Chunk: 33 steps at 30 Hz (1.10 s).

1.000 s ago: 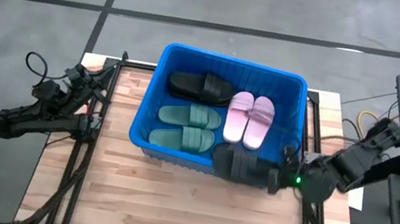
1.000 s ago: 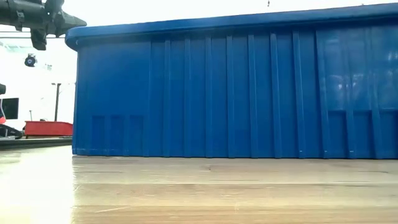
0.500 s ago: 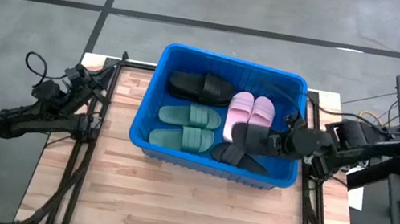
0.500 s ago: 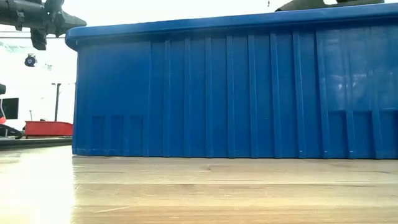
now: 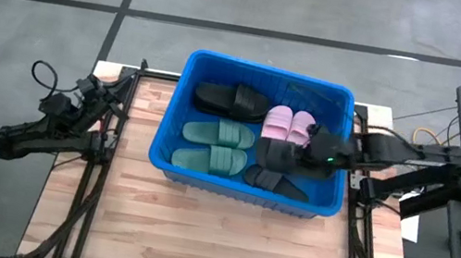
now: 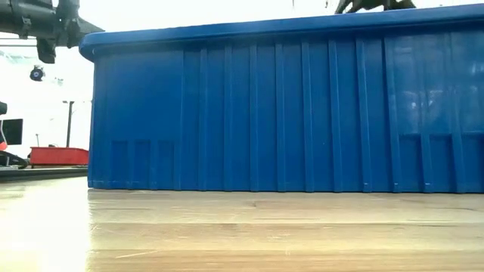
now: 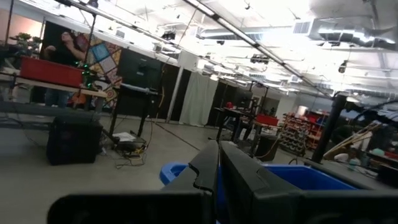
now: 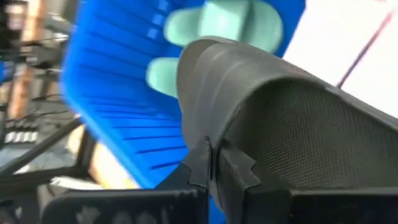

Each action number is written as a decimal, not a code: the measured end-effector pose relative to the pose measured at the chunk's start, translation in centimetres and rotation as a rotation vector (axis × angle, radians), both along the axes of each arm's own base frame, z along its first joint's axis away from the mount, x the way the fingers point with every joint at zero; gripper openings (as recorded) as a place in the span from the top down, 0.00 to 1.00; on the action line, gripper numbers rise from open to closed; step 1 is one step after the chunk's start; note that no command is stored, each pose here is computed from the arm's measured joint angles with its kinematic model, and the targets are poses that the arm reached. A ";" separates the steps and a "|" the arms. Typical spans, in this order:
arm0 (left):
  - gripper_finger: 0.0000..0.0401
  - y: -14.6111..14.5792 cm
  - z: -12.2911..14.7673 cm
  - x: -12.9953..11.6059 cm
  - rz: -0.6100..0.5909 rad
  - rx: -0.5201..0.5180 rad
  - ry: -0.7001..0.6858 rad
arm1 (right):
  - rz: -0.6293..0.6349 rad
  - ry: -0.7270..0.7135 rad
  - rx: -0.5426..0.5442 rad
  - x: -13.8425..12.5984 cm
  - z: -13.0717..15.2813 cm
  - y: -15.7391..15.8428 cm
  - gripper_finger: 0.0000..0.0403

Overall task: Pick and place slides into bin
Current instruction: Stack the black slipper on top of the black slipper in the blue bin

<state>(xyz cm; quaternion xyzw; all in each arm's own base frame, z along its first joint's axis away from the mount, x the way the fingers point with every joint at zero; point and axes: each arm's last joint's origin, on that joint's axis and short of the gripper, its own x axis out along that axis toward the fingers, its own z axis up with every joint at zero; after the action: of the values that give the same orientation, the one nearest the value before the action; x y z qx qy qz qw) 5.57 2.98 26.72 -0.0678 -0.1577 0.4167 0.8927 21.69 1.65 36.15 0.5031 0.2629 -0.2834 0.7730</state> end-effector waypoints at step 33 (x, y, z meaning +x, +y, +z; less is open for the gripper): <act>1.00 0.1 -1.0 0.5 0.003 -0.002 0.005 | -0.083 -0.078 0.314 -2.2 -14.6 0.5 0.98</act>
<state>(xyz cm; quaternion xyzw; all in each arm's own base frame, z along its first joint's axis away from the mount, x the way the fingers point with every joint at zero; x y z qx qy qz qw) 6.08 3.08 25.71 -0.0671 -0.1551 0.4183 0.8925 19.48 2.10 21.54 0.6387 0.2525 -0.2509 0.6822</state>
